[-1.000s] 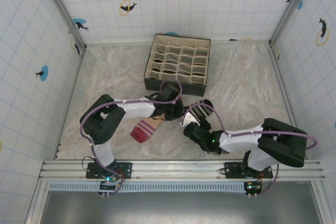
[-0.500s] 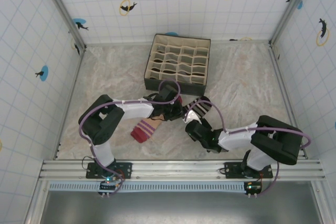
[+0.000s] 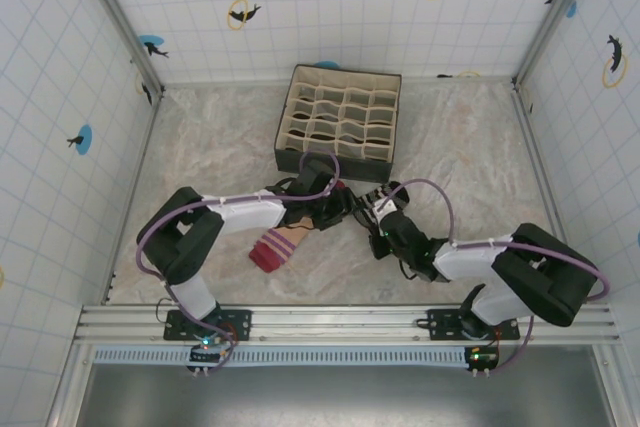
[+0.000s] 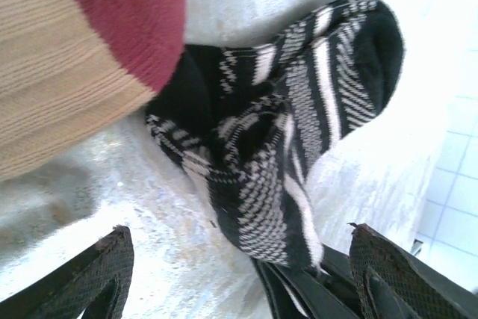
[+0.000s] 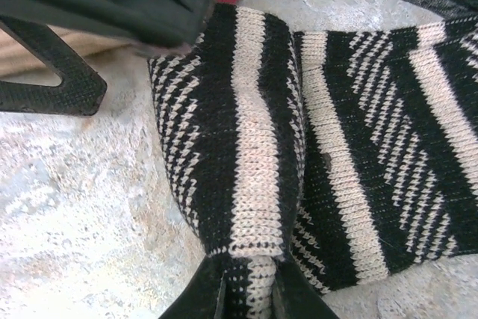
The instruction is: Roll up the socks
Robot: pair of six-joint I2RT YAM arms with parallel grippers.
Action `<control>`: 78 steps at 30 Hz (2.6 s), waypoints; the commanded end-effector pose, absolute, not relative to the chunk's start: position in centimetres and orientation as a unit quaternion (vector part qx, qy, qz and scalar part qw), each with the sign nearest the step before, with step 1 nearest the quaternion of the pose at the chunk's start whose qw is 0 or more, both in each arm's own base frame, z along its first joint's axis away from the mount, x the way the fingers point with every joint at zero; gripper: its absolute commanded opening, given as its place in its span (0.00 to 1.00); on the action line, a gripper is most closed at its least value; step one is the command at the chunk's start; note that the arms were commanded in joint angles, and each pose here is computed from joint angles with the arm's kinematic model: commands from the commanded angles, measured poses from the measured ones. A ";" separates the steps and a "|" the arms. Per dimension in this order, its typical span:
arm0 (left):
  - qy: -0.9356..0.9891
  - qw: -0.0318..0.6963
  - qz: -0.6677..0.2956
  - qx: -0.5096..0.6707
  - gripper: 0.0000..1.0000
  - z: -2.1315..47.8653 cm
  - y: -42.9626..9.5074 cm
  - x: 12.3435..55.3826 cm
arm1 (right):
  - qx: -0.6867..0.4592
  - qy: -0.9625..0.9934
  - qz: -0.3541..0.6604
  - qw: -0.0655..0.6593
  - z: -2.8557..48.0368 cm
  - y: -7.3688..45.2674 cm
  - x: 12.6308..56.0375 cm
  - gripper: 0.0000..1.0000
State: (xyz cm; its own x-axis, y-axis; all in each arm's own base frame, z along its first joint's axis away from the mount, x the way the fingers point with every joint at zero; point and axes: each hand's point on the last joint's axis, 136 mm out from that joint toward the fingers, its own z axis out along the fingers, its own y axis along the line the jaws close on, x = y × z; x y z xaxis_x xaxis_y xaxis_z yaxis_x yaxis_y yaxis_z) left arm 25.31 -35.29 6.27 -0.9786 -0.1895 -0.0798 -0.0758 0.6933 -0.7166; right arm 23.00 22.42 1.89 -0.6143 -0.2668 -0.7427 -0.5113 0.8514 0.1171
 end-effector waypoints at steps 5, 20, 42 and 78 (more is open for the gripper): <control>0.896 0.107 -0.429 -0.047 0.77 8.9 -35.9 25.8 | -0.157 0.924 0.277 0.212 -2.2 20.9 18.9 0.00; 0.903 0.096 -0.416 -0.050 0.72 6.2 -35.9 25.4 | 0.079 0.893 0.442 0.034 -1.7 21.0 19.9 0.00; 0.908 0.101 -0.399 -0.077 0.64 3.1 -37.4 27.6 | 0.134 0.888 0.439 0.026 -1.8 20.4 21.2 0.00; 0.942 0.020 -0.330 -0.062 0.00 1.8 -34.7 24.2 | -0.200 0.894 0.159 0.367 7.8 19.7 22.3 0.79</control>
State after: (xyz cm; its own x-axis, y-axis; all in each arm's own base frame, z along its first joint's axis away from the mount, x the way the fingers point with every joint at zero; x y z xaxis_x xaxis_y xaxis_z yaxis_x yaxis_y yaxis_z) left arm 26.29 -36.80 3.46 -0.9848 -0.1650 -0.0541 -0.0822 0.7174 -0.6918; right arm 21.19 21.72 7.85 -0.7381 -0.1228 -0.6634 -0.4686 0.8008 0.3731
